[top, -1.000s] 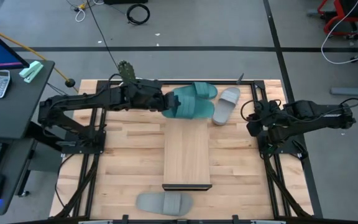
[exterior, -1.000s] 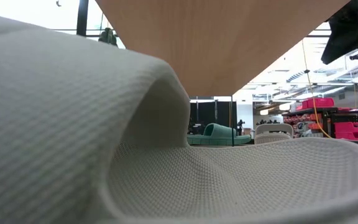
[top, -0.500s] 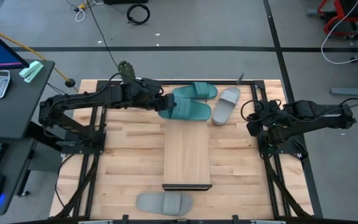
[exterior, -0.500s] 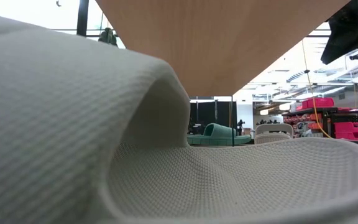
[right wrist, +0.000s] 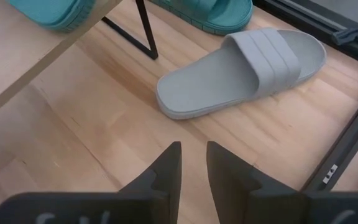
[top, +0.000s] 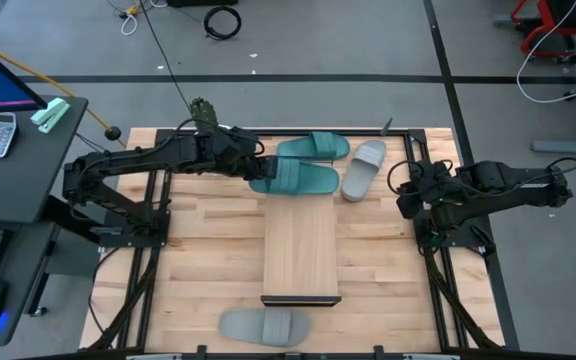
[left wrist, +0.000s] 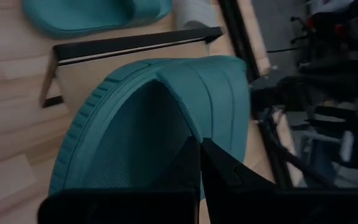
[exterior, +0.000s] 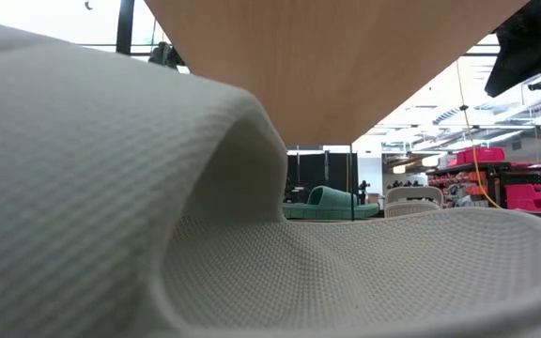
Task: Pick and place slides into the shelf
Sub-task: Put the bottom green slide on the shelf
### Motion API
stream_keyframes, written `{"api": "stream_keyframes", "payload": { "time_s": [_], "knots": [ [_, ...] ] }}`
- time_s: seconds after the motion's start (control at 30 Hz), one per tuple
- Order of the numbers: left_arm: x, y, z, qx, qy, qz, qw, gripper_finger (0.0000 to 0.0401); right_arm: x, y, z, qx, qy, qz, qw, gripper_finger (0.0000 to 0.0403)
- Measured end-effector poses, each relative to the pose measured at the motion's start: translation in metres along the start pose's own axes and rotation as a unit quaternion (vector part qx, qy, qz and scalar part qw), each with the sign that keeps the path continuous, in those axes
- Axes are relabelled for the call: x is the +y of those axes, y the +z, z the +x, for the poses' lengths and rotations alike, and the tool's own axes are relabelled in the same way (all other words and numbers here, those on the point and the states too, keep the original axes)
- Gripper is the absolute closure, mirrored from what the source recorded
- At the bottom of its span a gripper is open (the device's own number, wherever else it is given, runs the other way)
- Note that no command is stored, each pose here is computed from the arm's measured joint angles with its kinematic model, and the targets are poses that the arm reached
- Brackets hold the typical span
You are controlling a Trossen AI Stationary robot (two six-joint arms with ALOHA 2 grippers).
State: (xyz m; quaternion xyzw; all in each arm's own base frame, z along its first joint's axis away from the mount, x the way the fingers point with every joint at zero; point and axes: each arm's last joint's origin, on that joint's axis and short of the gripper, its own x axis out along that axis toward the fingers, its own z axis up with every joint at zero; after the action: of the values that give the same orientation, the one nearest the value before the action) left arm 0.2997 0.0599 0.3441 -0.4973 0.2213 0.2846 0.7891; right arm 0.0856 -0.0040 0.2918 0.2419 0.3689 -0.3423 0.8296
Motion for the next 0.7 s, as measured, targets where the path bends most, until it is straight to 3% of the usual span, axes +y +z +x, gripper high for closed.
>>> {"api": "stream_keyframes", "payload": {
  "time_s": [0.43,0.7],
  "knots": [
    [0.005,0.003,0.000,-0.031,0.033,0.016,0.999,0.0397,0.000,0.000,0.000,0.000,0.000,0.003,1.000,0.0321],
    [0.013,0.000,0.002,-0.024,0.081,0.027,0.996,0.0397,0.000,0.000,0.000,0.000,0.000,0.003,1.000,0.0321]
  ]
}}
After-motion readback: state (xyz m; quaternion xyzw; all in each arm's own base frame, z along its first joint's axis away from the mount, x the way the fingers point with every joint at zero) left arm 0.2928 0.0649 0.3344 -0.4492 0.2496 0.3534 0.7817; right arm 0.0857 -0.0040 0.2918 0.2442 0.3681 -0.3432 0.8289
